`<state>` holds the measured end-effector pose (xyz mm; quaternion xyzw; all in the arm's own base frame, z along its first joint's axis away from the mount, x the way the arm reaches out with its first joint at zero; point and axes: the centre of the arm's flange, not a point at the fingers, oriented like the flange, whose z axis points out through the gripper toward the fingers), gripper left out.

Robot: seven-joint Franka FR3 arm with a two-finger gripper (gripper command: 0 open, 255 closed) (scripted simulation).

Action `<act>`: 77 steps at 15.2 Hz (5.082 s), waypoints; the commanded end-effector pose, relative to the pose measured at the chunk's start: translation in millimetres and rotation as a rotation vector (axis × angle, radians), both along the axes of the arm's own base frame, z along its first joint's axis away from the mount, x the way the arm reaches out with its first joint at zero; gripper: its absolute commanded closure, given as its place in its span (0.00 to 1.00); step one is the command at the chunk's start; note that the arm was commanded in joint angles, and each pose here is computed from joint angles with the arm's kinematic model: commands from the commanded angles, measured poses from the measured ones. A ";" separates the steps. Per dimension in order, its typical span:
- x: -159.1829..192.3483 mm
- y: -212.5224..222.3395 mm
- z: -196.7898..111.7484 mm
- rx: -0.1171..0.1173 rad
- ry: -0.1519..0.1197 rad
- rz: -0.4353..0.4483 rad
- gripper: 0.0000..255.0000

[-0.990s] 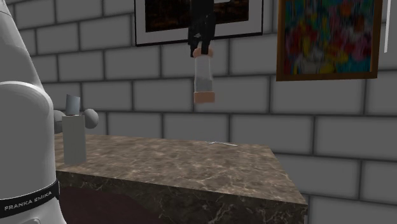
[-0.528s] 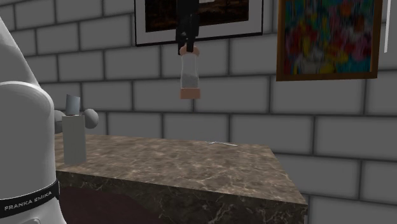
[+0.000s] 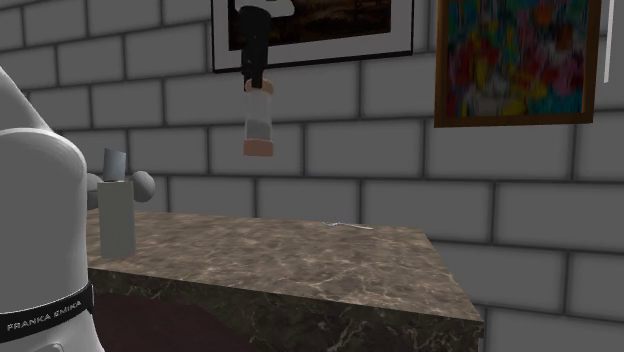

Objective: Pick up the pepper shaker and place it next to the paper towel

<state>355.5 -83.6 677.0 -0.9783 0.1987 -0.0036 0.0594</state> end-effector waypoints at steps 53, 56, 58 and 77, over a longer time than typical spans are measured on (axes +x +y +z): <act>-99.8 417.1 -109.8 0.000 0.000 -0.002 1.00; -99.8 417.1 -125.7 0.000 0.000 -0.002 1.00; -99.8 417.1 -136.2 0.000 0.000 -0.002 1.00; -99.8 417.1 -236.5 0.000 0.000 -0.002 1.00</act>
